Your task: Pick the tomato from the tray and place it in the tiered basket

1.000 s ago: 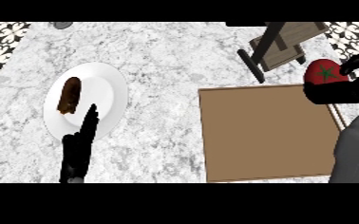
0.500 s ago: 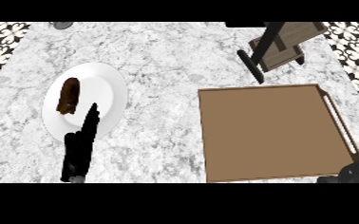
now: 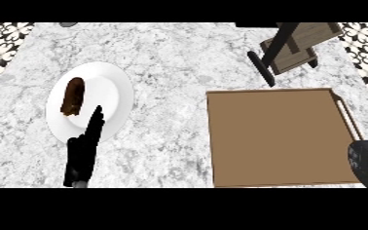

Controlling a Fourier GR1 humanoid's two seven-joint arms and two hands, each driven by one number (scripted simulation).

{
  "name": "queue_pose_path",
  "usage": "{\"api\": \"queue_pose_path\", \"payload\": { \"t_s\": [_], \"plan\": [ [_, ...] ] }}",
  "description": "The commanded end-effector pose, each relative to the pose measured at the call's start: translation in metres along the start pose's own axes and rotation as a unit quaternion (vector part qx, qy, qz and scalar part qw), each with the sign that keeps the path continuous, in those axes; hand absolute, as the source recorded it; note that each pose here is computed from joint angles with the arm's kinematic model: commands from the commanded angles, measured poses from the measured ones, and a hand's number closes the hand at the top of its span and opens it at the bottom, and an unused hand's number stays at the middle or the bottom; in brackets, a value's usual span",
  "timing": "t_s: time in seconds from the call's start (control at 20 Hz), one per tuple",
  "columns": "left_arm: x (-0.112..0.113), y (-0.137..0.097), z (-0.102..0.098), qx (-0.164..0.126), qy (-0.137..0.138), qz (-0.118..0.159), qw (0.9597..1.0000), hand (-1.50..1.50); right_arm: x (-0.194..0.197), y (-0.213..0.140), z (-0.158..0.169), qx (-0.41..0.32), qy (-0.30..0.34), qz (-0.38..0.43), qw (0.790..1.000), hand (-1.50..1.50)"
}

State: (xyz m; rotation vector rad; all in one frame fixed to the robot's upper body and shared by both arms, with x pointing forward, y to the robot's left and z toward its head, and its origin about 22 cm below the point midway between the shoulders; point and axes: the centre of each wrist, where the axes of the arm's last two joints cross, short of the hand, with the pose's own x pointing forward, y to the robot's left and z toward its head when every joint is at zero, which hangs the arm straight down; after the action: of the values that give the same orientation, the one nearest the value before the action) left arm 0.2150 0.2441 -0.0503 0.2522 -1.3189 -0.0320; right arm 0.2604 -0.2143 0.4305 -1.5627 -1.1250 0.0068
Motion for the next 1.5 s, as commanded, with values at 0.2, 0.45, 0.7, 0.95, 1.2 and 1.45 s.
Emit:
{"api": "queue_pose_path", "payload": {
  "t_s": [0.2, 0.45, 0.7, 0.95, 1.2, 1.45],
  "plan": [
    [-0.008, -0.024, -0.004, -0.005, 0.011, 0.005, 0.9999, 0.0, 0.03, -0.014, -0.059, 0.018, 0.101, 0.015, 0.995, 1.5],
    [0.001, -0.018, 0.003, -0.005, 0.004, -0.002, 1.0, 0.0, 0.037, 0.026, -0.087, 0.029, 0.097, 0.016, 0.995, 1.5],
    [-0.001, -0.006, 0.007, -0.01, 0.003, -0.005, 0.9999, 0.0, 0.027, 0.044, -0.122, 0.07, 0.079, 0.026, 0.994, 1.5],
    [-0.009, 0.002, 0.006, -0.012, 0.007, -0.003, 0.9999, 0.0, 0.035, 0.082, -0.126, 0.082, 0.084, 0.058, 0.991, 1.5],
    [-0.001, -0.007, 0.007, -0.002, 0.01, 0.0, 0.9999, 0.0, 0.027, 0.121, -0.127, 0.082, 0.109, 0.061, 0.989, 1.5],
    [0.005, -0.005, 0.001, -0.01, 0.003, 0.002, 0.9999, 0.0, 0.012, 0.136, -0.142, 0.082, 0.119, 0.011, 0.989, 1.5]
  ]
}}
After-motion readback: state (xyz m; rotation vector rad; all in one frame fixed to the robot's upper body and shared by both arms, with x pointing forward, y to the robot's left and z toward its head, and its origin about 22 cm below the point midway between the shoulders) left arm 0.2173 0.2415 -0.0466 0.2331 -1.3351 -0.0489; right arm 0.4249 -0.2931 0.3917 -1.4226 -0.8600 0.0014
